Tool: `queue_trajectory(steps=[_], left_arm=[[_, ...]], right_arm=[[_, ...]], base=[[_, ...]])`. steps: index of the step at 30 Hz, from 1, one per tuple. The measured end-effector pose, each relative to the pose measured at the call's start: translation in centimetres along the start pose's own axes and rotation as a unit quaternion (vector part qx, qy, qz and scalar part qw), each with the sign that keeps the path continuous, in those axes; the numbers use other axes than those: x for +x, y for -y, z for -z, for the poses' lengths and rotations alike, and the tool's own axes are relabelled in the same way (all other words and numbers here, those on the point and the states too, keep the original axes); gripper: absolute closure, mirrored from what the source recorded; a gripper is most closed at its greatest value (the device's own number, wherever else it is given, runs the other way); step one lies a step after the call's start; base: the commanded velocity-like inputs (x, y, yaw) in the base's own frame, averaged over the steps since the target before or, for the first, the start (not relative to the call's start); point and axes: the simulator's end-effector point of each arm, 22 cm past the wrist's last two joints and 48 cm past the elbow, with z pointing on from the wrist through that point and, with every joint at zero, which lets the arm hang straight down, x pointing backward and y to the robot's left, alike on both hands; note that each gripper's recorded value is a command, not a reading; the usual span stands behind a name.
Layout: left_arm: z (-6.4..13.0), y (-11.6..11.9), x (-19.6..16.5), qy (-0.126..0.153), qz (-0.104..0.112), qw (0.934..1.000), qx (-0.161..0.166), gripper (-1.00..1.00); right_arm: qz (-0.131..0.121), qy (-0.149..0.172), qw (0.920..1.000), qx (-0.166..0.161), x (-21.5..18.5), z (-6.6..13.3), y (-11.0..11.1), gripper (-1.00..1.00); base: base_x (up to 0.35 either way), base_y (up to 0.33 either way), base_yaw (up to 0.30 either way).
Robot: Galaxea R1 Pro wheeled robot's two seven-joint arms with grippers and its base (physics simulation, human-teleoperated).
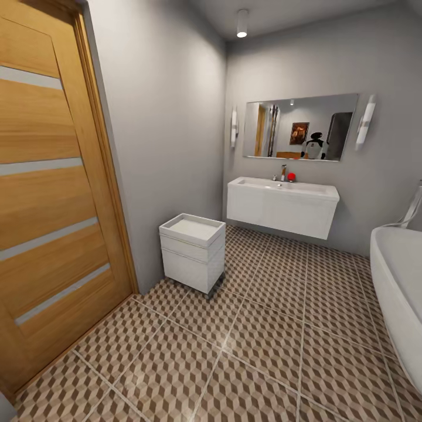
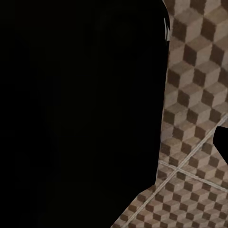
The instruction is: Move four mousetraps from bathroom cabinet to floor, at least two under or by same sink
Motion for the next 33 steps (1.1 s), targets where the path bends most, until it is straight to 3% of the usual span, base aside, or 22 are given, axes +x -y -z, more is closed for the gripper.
queue_trajectory(steps=[13,33], left_arm=[[0.1,0.0,-1.7,0.037,0.000,0.9993,0.000,-1.00],[0.1,0.0,-1.8,0.039,0.000,0.9993,0.000,-1.00]], right_arm=[[-0.005,0.001,1.0000,0.001,0.0,0.0,0.0,-1.00],[-0.006,0.020,0.9998,0.001,-0.9,0.0,0.1,-1.00]], base=[[0.000,0.000,0.000],[0.000,0.000,0.000]])
